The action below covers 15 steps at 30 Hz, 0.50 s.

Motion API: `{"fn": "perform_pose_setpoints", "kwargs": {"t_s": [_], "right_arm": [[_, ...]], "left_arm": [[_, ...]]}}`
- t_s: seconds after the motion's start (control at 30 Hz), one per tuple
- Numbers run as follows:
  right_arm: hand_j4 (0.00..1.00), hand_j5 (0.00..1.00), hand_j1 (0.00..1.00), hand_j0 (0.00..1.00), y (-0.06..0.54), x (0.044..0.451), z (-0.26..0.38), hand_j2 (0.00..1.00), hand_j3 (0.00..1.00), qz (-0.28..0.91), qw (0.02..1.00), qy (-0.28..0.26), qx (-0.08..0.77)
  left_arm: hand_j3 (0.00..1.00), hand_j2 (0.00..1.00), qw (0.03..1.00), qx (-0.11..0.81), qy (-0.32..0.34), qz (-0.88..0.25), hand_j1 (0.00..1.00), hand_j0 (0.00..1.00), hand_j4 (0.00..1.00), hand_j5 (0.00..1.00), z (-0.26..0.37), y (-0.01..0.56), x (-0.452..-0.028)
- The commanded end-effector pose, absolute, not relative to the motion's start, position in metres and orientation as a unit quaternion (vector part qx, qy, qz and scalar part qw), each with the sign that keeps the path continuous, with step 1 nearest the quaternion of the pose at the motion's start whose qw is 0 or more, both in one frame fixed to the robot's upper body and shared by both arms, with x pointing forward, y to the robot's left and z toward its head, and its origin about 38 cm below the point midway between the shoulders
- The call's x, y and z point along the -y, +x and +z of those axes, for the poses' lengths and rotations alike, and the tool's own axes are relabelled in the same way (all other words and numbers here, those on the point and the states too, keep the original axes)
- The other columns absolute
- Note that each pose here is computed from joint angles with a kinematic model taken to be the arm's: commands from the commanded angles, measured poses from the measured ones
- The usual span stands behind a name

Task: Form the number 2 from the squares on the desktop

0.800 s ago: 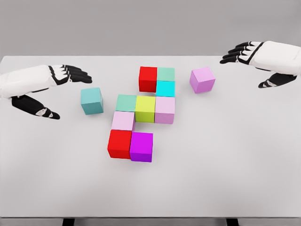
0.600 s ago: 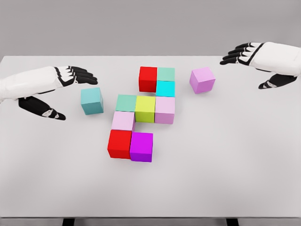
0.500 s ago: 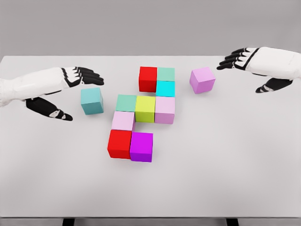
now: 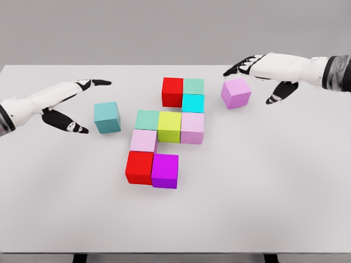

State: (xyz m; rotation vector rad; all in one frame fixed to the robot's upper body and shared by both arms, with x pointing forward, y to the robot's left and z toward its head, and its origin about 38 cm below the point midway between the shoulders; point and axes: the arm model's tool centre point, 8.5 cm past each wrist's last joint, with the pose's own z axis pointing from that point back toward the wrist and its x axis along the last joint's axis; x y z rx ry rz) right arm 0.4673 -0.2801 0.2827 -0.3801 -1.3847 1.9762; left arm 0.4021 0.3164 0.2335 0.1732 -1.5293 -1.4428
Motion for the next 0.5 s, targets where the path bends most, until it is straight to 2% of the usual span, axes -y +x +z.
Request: {"fn": "perform_pose_setpoints", "kwargs": {"t_s": [0.0, 0.1, 0.3, 0.47], "right_arm": [[1.00, 1.00, 1.00, 1.00, 0.481, 0.284, 0.266, 1.00, 1.00, 0.744, 0.392, -0.145, 0.522], [1.00, 1.00, 1.00, 1.00, 0.498, 0.286, 0.261, 1.00, 1.00, 0.730, 0.415, -0.145, 0.524], [1.00, 1.00, 1.00, 1.00, 0.504, 0.249, 0.238, 1.00, 1.00, 0.740, 0.426, -0.123, 0.505], [1.00, 1.00, 1.00, 1.00, 0.525, 0.251, 0.234, 1.00, 1.00, 0.725, 0.454, -0.128, 0.501]], "left_arm": [[1.00, 1.00, 0.505, 0.628, 0.074, -0.588, 1.00, 1.00, 1.00, 1.00, 0.232, 0.403, -0.319], [1.00, 1.00, 0.504, 0.627, 0.070, -0.589, 1.00, 1.00, 1.00, 1.00, 0.230, 0.403, -0.317], [1.00, 1.00, 0.515, 0.629, 0.053, -0.580, 1.00, 1.00, 1.00, 1.00, 0.216, 0.403, -0.310], [1.00, 1.00, 0.526, 0.632, 0.048, -0.568, 1.00, 1.00, 1.00, 1.00, 0.207, 0.409, -0.309]]}}
